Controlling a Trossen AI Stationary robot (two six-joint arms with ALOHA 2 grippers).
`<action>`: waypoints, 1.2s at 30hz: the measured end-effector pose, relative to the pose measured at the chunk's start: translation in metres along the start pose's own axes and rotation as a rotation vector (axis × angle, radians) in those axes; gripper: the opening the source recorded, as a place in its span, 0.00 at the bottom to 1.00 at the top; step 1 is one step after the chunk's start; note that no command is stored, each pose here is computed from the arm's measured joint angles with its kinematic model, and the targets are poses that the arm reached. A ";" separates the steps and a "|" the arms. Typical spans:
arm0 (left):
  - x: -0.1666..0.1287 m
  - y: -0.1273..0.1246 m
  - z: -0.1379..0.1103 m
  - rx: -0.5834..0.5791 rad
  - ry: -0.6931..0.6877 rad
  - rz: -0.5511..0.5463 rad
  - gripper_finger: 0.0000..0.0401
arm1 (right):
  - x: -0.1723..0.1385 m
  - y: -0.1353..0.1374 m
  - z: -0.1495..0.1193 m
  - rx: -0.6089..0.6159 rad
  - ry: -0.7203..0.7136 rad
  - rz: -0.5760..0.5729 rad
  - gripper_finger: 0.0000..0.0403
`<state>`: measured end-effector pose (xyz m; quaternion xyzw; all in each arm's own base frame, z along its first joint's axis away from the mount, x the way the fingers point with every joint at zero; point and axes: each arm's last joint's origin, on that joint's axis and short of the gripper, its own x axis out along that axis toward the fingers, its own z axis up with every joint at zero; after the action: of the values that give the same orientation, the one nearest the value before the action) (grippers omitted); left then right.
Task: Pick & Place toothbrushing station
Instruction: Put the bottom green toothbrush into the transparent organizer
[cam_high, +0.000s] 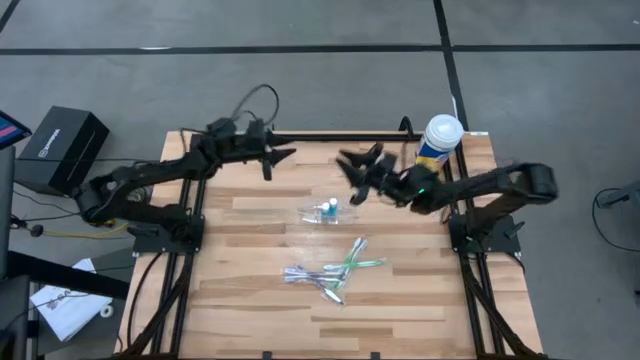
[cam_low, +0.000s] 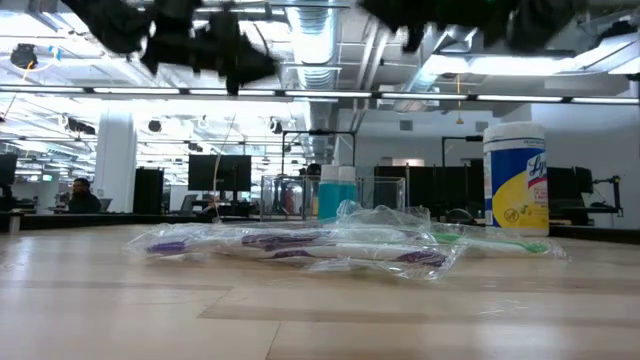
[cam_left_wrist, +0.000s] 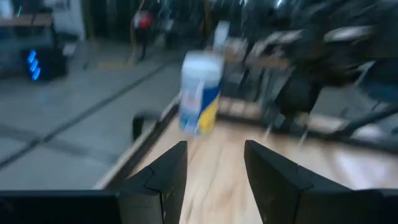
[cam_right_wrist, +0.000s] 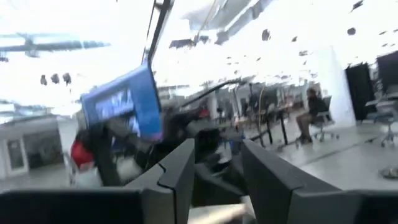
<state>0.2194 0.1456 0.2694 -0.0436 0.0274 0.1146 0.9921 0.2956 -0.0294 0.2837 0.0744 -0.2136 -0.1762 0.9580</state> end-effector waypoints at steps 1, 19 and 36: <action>-0.003 -0.002 0.013 -0.013 -0.044 -0.015 0.38 | 0.003 0.000 0.016 0.001 -0.015 -0.006 0.30; -0.060 -0.040 0.124 -0.266 -0.299 -0.388 0.38 | 0.085 0.021 0.198 -0.280 0.179 -0.089 0.29; -0.048 -0.022 0.112 -0.182 -0.250 -0.293 0.38 | 0.059 0.031 0.069 -0.052 1.284 0.272 0.29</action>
<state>0.1831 0.1241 0.3852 -0.1221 -0.1131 -0.0246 0.9857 0.3249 -0.0273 0.3747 0.1138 0.3973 0.0208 0.9104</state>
